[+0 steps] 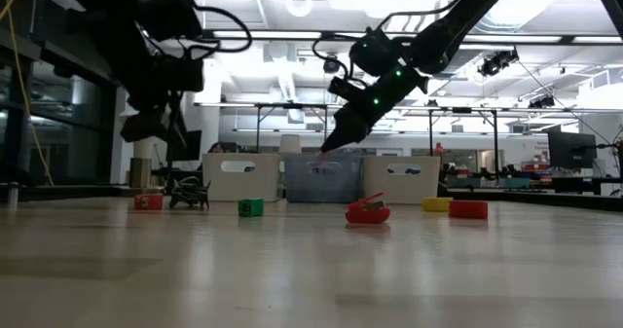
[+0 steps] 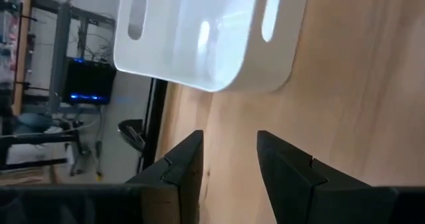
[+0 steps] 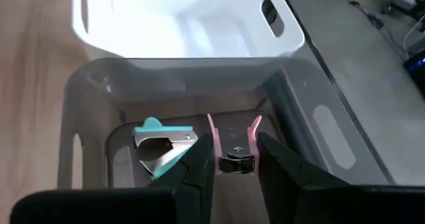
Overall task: Pick and place Stapler, Stapler remover, tape
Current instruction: Put the light pink staple remover into the black bin, then put the yellow stapler into the left white bin
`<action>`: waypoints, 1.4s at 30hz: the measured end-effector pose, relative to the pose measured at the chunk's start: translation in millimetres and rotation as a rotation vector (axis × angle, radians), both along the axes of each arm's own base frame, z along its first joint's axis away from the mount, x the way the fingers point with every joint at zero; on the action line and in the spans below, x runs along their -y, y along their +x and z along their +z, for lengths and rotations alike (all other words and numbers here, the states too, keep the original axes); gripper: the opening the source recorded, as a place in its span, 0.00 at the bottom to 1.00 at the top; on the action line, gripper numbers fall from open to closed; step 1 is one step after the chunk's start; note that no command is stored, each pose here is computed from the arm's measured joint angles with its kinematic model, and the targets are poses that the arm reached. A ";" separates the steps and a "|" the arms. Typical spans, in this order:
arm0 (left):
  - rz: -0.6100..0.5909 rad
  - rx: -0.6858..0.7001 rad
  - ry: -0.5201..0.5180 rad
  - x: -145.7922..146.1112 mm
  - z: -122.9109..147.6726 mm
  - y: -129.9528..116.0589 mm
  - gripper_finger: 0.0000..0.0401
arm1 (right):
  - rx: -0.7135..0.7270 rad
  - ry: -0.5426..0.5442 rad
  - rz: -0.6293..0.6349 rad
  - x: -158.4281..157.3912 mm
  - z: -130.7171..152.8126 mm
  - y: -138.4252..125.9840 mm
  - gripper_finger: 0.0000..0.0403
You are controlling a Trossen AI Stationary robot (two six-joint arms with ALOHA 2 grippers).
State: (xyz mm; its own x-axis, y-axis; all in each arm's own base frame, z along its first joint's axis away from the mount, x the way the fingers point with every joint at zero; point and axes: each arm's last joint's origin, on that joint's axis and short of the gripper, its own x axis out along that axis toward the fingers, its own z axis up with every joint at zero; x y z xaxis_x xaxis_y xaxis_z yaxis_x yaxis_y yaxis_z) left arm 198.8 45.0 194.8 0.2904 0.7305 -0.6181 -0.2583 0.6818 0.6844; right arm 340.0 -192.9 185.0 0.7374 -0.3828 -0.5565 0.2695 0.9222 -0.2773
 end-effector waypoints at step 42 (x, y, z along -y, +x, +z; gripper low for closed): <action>-0.041 -0.020 0.032 0.4 3.1 -4.6 0.34 | -0.584 0.311 0.014 -106.8 38.6 -62.6 0.45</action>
State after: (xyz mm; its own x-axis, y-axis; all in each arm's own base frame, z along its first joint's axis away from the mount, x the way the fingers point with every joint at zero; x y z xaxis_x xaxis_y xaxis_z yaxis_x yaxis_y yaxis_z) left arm 194.2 44.5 197.9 0.3087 0.7376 -0.6006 -0.2168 0.6693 0.7106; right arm 277.3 -86.1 223.6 0.2845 -0.1322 -0.9495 0.1425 0.9853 -0.0945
